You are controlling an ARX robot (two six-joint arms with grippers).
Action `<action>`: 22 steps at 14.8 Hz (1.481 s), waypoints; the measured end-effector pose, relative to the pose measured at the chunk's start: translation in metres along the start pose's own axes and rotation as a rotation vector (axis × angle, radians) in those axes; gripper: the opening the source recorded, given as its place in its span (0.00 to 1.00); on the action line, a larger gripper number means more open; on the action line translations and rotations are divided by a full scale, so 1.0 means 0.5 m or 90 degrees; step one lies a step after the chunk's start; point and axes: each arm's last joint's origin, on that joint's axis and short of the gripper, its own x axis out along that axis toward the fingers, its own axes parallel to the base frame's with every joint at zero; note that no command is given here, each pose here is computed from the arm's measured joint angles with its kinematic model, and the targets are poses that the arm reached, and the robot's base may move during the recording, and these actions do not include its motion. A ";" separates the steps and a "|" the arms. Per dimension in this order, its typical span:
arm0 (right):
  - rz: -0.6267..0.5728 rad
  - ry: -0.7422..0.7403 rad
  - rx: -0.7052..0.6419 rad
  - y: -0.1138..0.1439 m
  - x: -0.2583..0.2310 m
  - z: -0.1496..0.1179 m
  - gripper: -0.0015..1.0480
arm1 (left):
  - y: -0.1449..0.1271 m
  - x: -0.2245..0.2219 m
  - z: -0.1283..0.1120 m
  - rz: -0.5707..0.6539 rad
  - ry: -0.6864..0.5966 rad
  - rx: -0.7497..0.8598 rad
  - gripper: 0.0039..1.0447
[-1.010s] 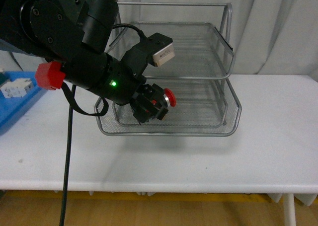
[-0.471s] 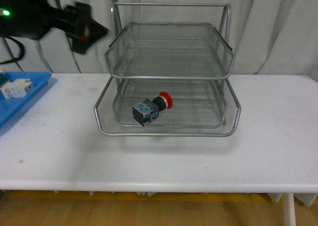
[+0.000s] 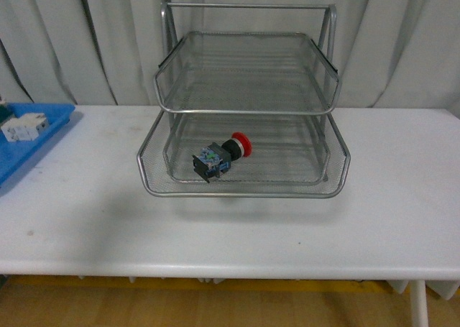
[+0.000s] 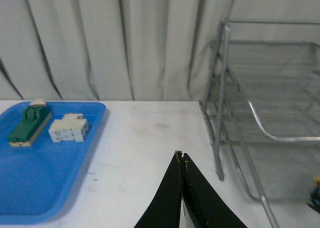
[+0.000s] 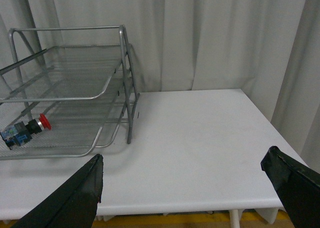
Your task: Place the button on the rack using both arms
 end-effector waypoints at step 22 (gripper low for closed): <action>0.000 0.000 0.000 0.000 0.000 0.000 0.94 | 0.020 -0.258 -0.019 -0.004 -0.023 0.001 0.01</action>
